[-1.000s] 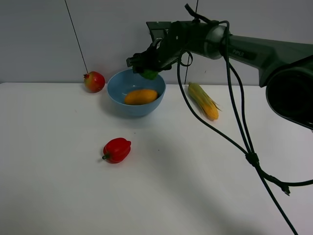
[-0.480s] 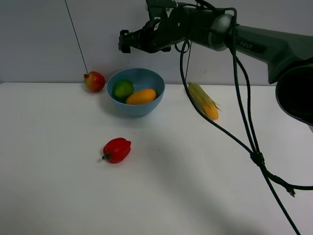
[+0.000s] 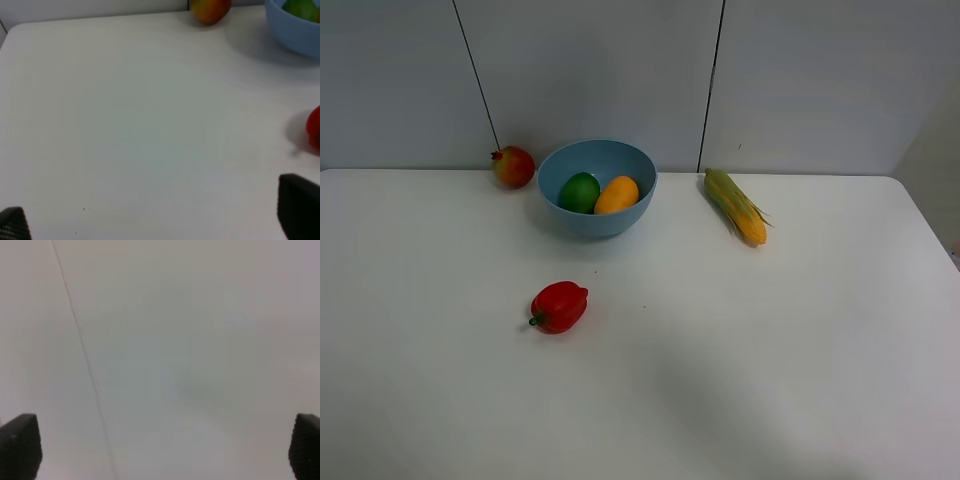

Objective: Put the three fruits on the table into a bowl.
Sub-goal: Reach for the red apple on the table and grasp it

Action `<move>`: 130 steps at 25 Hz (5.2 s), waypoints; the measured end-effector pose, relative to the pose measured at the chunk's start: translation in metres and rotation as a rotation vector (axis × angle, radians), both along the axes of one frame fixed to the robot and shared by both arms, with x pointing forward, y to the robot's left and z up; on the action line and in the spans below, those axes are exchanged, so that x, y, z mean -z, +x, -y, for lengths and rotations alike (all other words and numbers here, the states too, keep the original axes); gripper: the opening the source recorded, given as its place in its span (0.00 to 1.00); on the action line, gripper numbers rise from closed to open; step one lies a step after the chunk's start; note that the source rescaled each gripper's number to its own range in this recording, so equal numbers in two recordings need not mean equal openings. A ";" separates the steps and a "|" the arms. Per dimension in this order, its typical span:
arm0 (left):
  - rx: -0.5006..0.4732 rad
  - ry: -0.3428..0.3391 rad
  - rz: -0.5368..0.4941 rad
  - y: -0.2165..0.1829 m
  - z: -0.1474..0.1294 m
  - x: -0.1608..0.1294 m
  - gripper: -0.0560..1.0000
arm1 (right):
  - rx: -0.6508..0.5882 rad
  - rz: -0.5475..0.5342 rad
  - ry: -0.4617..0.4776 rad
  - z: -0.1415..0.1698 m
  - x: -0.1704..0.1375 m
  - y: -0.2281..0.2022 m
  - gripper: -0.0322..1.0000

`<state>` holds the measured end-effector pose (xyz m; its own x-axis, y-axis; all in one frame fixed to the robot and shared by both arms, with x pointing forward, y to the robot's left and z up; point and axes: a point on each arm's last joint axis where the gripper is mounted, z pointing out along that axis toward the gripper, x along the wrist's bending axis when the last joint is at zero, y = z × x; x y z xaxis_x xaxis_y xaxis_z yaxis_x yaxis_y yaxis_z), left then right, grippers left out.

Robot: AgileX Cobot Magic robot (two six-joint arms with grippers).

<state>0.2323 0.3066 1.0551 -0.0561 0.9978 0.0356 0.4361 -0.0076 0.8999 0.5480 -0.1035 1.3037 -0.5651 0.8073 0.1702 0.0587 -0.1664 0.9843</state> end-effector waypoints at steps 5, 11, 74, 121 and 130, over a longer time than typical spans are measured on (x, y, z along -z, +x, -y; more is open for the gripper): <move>0.000 0.000 0.000 0.000 0.000 0.000 1.00 | 0.073 0.198 -0.045 0.047 -0.034 -0.067 1.00; 0.000 0.000 0.000 0.000 0.000 0.000 1.00 | 0.108 0.164 -0.177 0.083 0.014 -0.119 1.00; 0.000 0.000 0.000 0.000 0.000 0.000 1.00 | 0.574 -0.472 -0.262 0.200 0.250 -0.316 1.00; 0.040 -0.031 0.061 0.194 0.003 -0.074 1.00 | 0.574 -0.472 -0.262 0.200 0.250 -0.316 1.00; 0.048 -0.083 -0.103 0.344 0.009 -0.042 1.00 | 0.574 -0.472 -0.263 0.200 0.250 -0.316 1.00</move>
<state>0.5765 0.2976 1.0971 -0.0087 0.9990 -0.0436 0.5275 0.0416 0.8486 0.2322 -0.3031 1.0536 0.0370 0.9980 0.0514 0.4558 -0.0626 0.8879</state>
